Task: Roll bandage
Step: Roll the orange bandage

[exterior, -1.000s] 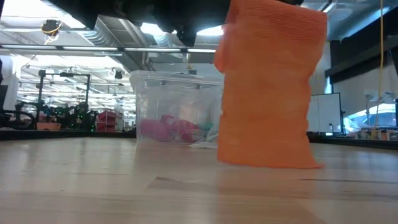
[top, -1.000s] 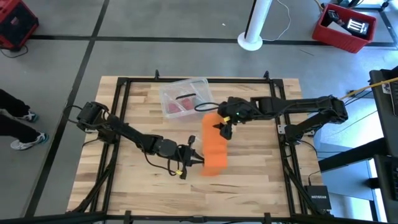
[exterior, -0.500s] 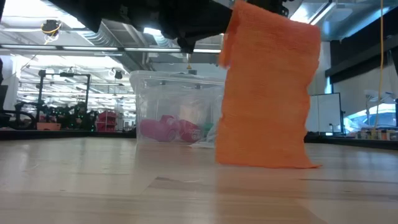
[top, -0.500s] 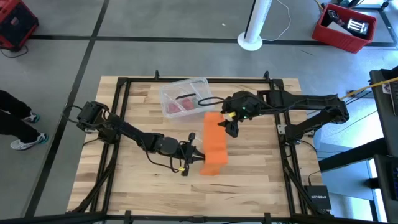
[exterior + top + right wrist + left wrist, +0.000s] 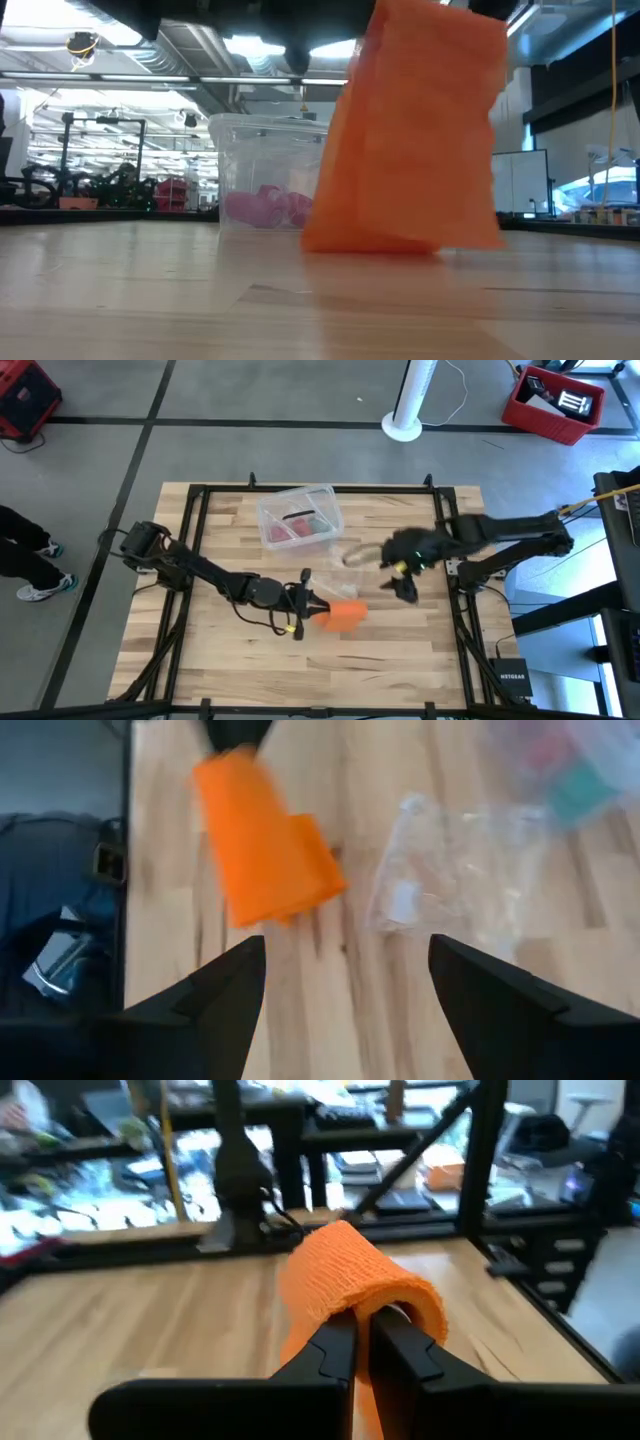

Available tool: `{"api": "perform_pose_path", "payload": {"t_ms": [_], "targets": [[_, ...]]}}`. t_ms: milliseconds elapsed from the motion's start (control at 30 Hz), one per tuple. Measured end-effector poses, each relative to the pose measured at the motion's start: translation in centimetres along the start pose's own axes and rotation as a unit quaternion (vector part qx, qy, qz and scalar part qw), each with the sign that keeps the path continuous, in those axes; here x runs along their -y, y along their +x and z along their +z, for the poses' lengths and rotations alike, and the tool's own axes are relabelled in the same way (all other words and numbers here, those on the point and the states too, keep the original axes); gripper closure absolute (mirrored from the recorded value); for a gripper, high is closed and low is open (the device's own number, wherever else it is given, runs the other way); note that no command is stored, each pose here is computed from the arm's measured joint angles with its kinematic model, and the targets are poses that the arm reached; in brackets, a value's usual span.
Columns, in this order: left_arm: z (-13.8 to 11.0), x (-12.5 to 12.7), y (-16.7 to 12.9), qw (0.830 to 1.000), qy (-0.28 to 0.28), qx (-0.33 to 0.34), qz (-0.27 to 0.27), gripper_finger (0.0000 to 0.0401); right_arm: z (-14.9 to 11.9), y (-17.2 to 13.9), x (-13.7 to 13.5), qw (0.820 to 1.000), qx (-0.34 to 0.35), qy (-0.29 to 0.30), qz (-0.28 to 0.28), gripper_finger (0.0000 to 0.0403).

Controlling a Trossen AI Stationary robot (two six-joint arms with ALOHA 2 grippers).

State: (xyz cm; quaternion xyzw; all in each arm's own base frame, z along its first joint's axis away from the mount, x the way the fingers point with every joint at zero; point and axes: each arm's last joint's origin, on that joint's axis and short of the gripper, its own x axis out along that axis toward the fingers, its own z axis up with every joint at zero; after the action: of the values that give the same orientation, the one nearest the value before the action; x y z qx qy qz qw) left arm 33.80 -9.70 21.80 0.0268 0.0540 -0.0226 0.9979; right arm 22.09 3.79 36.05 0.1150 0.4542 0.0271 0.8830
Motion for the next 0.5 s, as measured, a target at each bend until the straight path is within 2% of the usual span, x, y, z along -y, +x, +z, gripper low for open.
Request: {"api": "perform_pose_path", "payload": {"t_ms": [133, 267, 500], "targets": [[1.5, -0.3, -0.5, 0.999, 0.012, 0.038, 0.018, 0.0391, -2.6, 1.8, -2.0, 0.998, 0.036, -0.044, -0.012, 0.0123], [2.5, -0.6, -0.7, 0.995, 0.045, 0.079, 0.031, 0.0391, -5.4, 5.1, -2.7, 0.994, 0.067, -0.077, -0.047, 0.0123], [2.7, -0.9, -0.7, 0.994, 0.059, 0.086, 0.039, 0.0391, -8.6, 9.7, -2.7, 0.988, 0.131, -0.08, -0.037, 0.0124]]}}
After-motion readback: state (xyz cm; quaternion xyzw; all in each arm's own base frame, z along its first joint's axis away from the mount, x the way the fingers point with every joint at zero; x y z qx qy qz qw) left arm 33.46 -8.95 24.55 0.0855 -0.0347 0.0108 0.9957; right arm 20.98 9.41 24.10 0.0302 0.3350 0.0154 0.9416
